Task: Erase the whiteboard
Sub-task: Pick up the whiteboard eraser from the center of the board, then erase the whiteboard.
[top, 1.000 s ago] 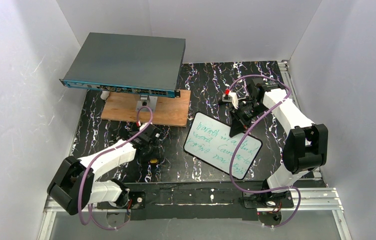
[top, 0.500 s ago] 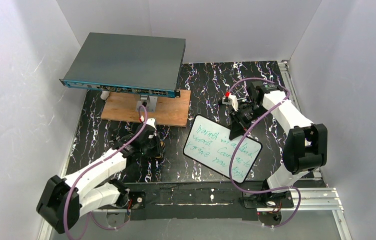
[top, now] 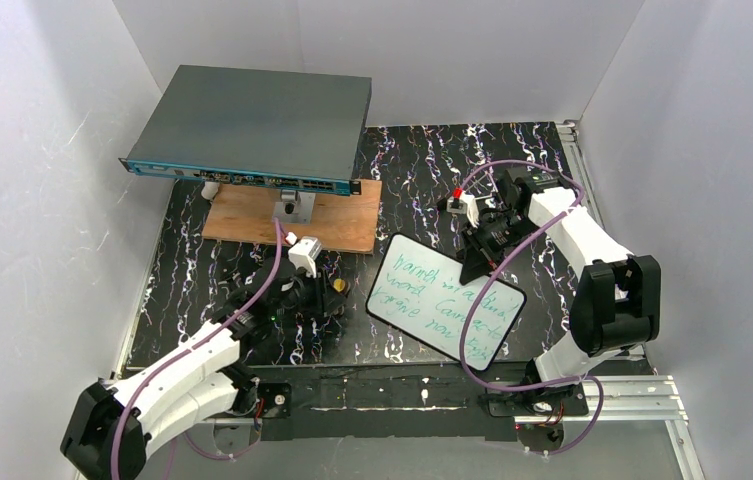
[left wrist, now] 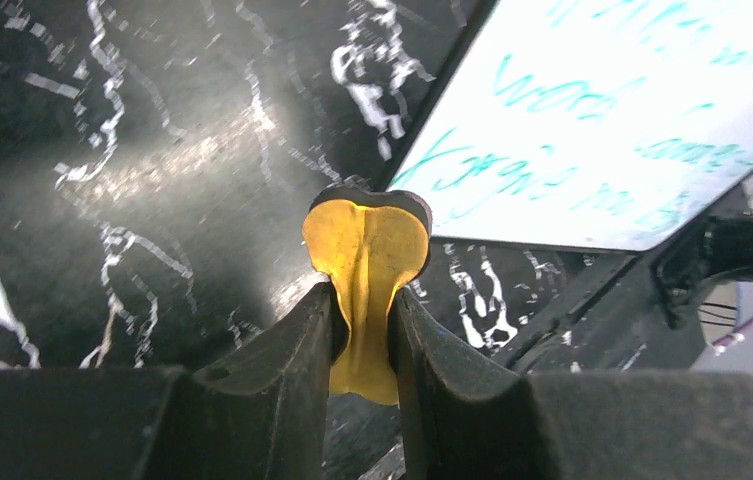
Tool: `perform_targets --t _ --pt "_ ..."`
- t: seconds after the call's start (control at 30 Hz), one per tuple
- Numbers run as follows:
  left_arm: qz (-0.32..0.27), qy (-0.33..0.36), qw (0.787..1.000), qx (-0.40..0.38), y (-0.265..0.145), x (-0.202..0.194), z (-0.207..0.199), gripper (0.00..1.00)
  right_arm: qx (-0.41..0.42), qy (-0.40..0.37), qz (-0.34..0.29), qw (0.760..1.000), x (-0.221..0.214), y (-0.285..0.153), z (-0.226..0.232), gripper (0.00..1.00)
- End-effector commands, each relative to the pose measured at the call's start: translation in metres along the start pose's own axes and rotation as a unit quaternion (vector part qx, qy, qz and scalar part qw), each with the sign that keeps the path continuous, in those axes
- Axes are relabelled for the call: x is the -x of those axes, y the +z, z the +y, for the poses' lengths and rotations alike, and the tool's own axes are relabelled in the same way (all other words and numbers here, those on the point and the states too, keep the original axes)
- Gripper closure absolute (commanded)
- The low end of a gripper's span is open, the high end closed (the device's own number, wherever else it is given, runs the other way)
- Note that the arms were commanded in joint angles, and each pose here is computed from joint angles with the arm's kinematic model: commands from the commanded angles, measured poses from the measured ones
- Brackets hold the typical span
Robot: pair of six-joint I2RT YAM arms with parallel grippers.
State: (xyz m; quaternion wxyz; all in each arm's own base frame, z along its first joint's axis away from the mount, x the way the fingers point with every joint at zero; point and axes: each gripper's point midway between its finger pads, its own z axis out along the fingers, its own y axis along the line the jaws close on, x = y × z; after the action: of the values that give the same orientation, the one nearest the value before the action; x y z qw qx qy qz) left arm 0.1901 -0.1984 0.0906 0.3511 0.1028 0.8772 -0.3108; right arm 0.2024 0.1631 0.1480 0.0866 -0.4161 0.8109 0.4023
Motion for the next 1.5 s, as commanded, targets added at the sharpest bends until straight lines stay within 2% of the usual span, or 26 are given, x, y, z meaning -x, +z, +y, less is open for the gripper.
perform_targets --t 0.0,0.17,0.43,1.0,1.17,1.47 --pt "-0.058 0.053 0.993 -0.091 -0.001 0.024 -0.036 1.00 -0.006 -0.049 -0.030 0.998 0.011 -0.001 -0.005 0.99" --pt "-0.075 0.102 0.985 -0.116 0.006 0.030 -0.053 1.00 0.004 -0.042 -0.030 0.999 0.013 0.002 -0.007 0.99" --pt "-0.112 0.169 0.973 -0.111 0.008 0.059 -0.073 1.00 0.015 -0.044 -0.033 0.998 0.016 0.002 -0.005 0.99" --pt "-0.173 0.209 0.961 -0.056 0.029 0.098 -0.082 1.00 0.040 -0.062 -0.041 0.996 0.020 0.009 0.009 0.99" --pt "-0.166 0.219 0.961 -0.037 0.041 0.102 -0.086 1.00 0.055 -0.063 -0.042 0.996 0.024 0.012 0.015 0.99" --pt "-0.128 0.229 0.964 0.033 0.062 0.081 -0.084 1.00 0.061 -0.061 -0.039 0.996 0.025 0.017 0.017 0.99"
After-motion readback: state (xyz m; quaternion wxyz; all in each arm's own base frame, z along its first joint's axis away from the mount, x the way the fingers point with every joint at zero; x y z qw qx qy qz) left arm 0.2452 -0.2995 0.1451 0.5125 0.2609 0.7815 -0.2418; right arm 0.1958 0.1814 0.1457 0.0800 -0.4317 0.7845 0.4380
